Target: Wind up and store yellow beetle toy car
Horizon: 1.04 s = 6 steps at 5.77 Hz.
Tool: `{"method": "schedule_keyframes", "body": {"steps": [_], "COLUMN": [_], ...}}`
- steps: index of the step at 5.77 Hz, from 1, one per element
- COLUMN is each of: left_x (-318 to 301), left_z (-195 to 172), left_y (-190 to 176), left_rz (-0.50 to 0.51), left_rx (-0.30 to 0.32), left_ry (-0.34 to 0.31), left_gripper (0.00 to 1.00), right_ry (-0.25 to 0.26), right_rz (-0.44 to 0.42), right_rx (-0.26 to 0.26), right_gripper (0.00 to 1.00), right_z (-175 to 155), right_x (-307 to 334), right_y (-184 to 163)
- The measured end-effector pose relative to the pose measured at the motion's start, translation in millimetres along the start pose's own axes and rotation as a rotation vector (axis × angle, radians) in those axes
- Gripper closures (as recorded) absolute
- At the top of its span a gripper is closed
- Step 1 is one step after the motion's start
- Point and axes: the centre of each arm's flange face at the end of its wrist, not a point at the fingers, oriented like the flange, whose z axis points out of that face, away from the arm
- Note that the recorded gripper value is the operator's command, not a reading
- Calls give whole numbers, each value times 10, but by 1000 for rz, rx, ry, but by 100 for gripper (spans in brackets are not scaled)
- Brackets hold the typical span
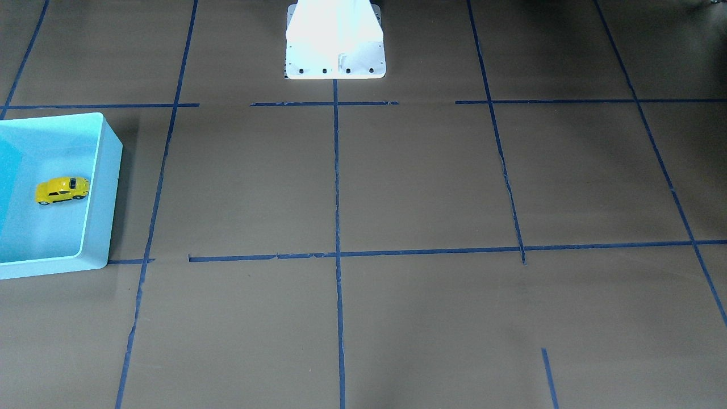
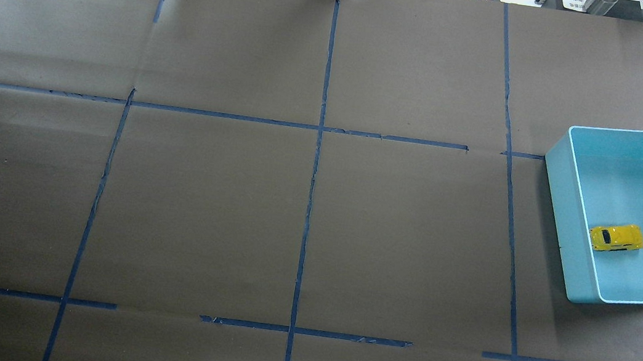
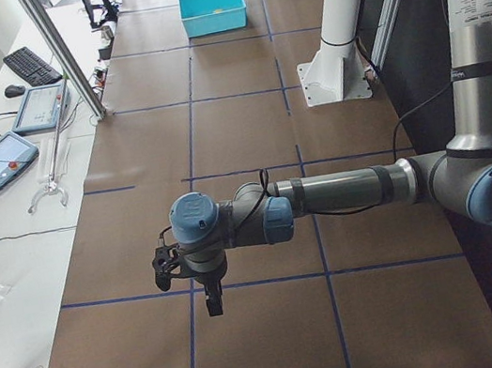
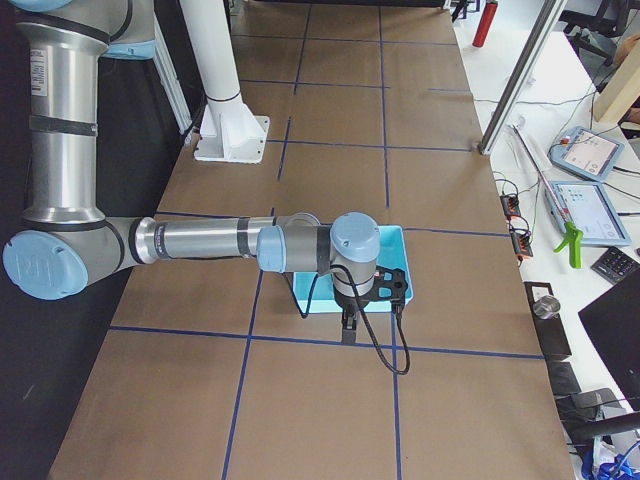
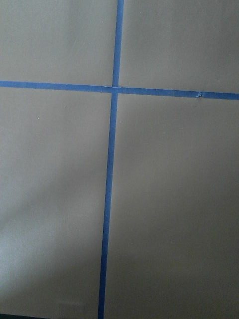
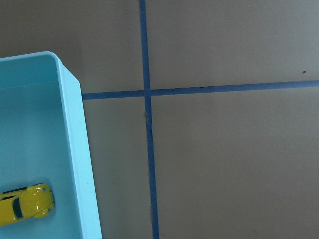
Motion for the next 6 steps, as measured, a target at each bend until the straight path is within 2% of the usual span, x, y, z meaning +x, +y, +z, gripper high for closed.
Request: {"method": "schedule_keyframes", "body": {"steps": [2,6], "left_x": [56,284], "left_z": [36,193], "left_y": [-12,-41], "left_rz": [16,75], "left_rx": [-2,-18], "left_ry": [1,7], "left_gripper": [0,0], "right_ry": [-36,-40], "right_rz": [-6,-82], "right_rx": [-2,-6], "right_gripper": [0,0], "right_z": [-1,20], "right_x": [-51,-50], "right_y": [-11,-7]}}
